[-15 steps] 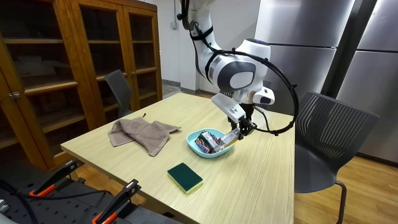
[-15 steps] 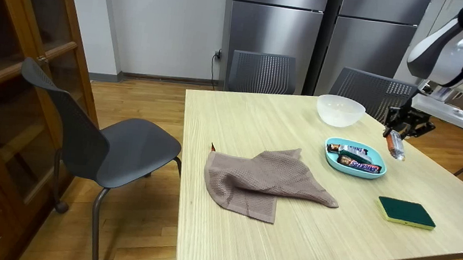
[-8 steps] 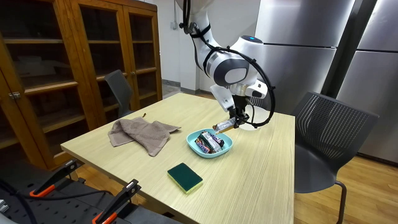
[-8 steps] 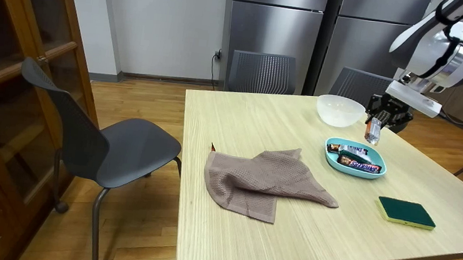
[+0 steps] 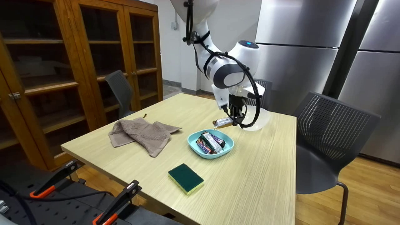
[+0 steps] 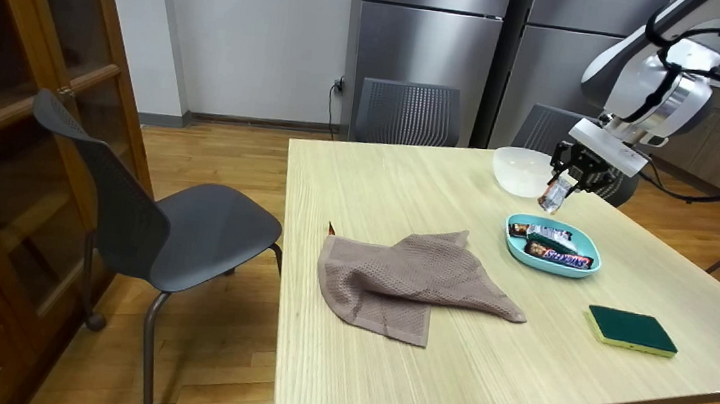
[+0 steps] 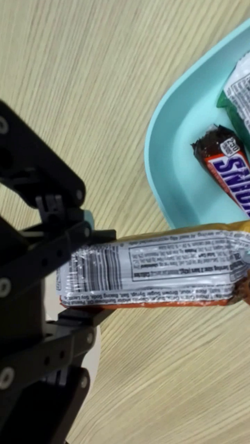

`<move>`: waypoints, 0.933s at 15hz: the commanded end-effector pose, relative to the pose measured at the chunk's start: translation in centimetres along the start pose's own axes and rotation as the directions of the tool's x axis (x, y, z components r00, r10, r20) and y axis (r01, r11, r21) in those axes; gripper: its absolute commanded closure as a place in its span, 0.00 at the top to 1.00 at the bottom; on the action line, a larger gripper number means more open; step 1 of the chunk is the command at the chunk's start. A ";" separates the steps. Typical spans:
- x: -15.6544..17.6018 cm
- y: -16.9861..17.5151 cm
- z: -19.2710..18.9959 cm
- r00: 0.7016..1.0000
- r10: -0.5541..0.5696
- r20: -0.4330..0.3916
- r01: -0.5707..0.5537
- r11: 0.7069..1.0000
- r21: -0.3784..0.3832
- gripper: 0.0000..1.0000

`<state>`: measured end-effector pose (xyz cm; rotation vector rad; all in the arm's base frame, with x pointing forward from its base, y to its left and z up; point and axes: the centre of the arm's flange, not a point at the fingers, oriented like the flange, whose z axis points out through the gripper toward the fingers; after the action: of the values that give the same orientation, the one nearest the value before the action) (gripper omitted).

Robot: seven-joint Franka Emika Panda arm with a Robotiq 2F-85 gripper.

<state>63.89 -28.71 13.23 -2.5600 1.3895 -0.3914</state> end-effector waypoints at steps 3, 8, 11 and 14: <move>1.3 -1.6 1.8 0.997 0.078 -0.028 -0.078 0.997 0.011 0.18; 0.8 -2.1 3.6 0.995 0.090 -0.048 -0.089 0.996 0.008 0.18; 0.4 -2.4 4.6 0.993 0.105 -0.049 -0.105 0.994 0.000 0.18; 0.2 -2.7 5.3 0.992 0.114 -0.046 -0.115 0.993 -0.006 0.18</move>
<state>66.36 -27.29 9.38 -2.5017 1.5070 -0.4095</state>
